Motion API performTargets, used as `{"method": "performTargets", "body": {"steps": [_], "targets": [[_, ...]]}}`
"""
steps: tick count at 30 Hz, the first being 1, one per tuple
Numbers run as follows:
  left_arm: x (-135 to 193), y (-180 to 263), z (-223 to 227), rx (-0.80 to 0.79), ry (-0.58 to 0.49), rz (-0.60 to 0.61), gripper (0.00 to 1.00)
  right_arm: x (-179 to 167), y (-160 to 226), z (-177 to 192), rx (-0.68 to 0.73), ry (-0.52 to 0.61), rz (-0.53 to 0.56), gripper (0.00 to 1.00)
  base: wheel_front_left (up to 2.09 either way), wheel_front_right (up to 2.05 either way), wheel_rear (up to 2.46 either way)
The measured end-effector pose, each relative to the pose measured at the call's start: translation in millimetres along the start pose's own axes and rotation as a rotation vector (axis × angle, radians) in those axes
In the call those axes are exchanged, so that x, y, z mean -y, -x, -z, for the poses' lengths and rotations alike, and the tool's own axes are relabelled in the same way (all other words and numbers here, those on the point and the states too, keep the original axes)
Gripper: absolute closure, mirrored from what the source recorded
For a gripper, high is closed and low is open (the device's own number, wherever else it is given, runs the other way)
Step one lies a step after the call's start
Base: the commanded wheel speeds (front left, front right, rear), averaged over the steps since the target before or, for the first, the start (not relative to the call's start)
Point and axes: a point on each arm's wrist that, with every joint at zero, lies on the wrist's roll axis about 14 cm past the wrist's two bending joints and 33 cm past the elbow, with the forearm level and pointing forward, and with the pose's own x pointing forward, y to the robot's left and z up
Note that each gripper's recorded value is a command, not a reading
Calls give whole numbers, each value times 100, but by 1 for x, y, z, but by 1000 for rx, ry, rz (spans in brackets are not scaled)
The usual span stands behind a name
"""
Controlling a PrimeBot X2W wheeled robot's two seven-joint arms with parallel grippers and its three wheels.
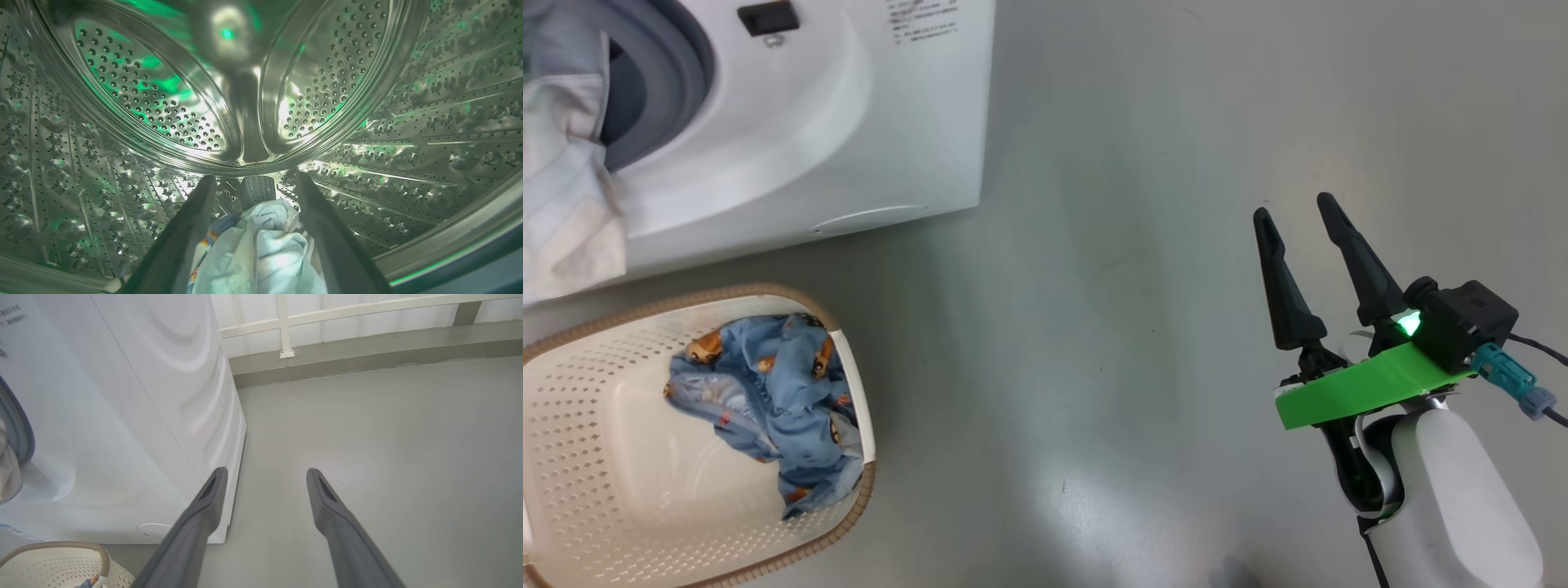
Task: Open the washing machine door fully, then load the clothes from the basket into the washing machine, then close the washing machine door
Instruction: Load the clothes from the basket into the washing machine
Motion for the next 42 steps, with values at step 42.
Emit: {"method": "performTargets", "body": {"steps": [42], "targets": [[-22, 156, 22, 56, 108, -115, 0, -21, -1, -30, 65, 35, -85, 0, 0, 0, 0]]}}
